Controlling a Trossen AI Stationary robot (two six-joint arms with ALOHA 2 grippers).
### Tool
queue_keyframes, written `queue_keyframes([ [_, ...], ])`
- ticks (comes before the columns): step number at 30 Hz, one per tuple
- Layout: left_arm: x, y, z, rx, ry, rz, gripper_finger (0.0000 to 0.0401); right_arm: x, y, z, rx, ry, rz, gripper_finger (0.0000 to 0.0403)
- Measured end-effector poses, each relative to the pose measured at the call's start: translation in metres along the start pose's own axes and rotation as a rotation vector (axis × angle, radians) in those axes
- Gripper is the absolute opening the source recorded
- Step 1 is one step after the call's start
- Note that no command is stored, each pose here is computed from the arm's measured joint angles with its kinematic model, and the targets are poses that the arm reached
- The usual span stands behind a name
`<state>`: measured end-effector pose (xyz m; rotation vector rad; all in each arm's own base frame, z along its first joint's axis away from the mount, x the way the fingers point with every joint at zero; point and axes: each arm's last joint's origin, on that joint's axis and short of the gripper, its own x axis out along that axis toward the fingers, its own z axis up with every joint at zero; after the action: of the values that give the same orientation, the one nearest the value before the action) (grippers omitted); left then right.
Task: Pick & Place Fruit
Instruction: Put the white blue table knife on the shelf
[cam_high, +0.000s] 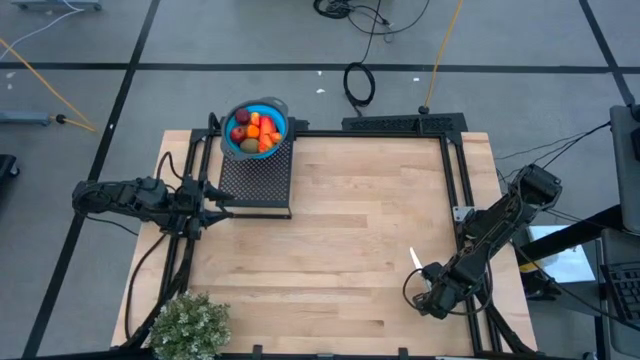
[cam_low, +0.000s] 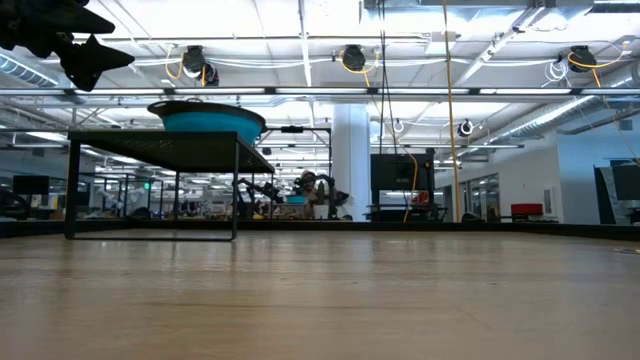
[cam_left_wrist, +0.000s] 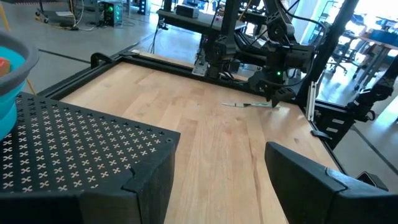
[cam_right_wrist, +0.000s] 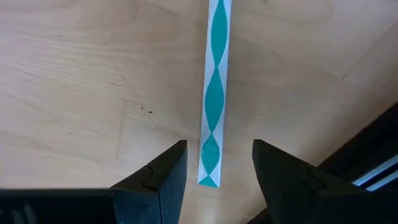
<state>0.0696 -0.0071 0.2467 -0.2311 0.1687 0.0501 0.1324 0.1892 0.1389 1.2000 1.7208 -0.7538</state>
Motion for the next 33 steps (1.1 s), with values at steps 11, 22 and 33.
queue_keyframes([
  [11,0.0,0.0,0.0,-0.006,-0.001,0.0,0.025,0.0,0.001,-0.001,-0.009,0.011,0.006,0.0173],
  [22,0.0,0.0,0.0,-0.023,-0.005,0.009,0.025,-0.002,0.005,0.004,0.005,0.052,0.001,0.015],
  [33,0.0,0.0,0.001,-0.023,-0.01,0.016,0.025,-0.002,0.024,0.018,0.069,-0.051,0.156,0.0046],
])
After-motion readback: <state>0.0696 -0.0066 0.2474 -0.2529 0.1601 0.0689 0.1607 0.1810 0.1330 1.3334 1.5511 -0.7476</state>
